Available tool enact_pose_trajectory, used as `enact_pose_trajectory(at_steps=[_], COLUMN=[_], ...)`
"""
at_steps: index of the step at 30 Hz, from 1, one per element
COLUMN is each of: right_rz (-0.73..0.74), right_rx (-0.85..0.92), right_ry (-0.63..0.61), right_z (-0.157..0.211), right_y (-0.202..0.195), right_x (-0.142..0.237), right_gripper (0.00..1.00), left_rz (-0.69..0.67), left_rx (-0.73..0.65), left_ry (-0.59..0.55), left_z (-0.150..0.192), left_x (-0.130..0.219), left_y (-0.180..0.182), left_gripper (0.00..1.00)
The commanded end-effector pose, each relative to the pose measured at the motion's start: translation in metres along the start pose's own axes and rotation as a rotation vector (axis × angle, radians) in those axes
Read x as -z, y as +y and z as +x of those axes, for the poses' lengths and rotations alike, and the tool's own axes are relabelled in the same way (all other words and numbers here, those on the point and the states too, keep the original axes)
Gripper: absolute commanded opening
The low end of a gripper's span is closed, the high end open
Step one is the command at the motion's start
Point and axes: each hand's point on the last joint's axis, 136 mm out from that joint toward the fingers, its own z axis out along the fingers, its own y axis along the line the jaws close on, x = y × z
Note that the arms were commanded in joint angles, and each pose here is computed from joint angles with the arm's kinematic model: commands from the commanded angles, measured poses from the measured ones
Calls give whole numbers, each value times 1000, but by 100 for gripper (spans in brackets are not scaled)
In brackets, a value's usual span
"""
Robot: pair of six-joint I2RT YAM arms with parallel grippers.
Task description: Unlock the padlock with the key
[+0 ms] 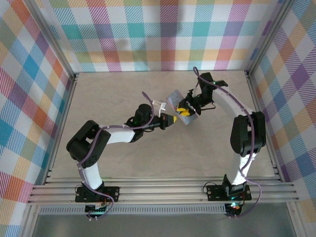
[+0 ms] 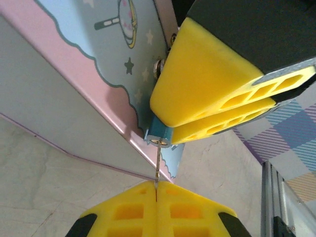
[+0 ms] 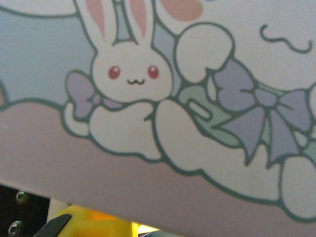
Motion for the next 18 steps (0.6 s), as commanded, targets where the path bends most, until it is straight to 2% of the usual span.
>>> enact_pose_trajectory(at_steps=[1, 7, 13, 18], right_rz=[-60, -72, -62, -18], right_rx=[55, 85, 112, 120], right_ry=[58, 68, 73, 87], right_z=[23, 30, 32, 34], right_y=[22, 21, 18, 10], right_x=[7, 8, 8, 8], right_gripper=[0, 0, 0, 0], left_rz=[56, 128, 233, 249], left_rx=[-86, 52, 121, 151], left_ry=[-115, -171, -142, -122], left_z=[-45, -54, -57, -56], left_x=[3, 16, 21, 24], left_y=[-30, -20, -24, -21], left_gripper=[0, 0, 0, 0])
